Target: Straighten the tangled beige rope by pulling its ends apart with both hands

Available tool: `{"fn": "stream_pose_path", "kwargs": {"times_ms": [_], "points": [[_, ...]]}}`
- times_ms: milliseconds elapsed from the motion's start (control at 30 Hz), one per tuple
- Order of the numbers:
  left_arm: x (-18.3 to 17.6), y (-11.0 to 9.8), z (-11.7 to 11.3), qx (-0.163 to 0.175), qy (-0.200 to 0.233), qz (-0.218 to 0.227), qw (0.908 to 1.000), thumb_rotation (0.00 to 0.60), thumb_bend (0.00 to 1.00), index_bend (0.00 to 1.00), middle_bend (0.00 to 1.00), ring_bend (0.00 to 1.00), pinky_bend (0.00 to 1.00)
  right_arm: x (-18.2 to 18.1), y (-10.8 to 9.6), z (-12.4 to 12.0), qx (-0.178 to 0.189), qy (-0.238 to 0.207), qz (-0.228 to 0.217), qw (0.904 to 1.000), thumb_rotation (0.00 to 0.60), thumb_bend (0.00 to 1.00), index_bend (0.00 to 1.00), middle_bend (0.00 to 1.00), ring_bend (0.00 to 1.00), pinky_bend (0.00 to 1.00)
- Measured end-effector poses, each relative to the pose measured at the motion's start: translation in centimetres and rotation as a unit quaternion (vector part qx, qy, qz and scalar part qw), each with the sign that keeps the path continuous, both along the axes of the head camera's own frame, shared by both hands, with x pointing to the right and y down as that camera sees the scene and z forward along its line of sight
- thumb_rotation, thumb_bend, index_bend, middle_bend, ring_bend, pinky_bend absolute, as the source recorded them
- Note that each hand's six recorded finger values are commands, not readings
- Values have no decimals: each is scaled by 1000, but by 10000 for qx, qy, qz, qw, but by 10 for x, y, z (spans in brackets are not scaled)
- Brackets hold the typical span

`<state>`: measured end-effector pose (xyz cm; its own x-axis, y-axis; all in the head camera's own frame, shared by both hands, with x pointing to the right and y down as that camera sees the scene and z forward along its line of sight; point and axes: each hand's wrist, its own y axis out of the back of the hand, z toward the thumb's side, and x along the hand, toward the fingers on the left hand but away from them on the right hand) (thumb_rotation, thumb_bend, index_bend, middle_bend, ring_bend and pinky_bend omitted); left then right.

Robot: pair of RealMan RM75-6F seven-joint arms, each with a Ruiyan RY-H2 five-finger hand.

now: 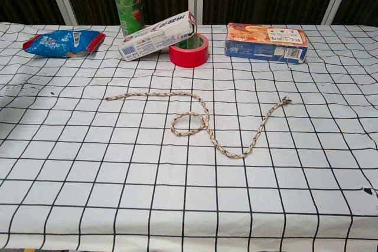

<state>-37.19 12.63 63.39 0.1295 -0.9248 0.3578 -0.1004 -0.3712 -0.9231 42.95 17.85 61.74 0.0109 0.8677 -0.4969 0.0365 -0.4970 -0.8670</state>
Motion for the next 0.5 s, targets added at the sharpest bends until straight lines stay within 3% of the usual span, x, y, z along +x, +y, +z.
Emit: {"fn": "stream_pose_path", "kwargs": {"times_ms": [200,500], "points": [[5,2,3,-31,74,12,10000,600,91,191,144,11,158,-1,-4,-8,129,5,-51,9999,600,282,0,61,0,0],[31,-8,11,-126,112,366,9992,600,90,231,144,11,160,0,-7,-13,264,2,-30,9996,600,285,0,63,0,0]]}}
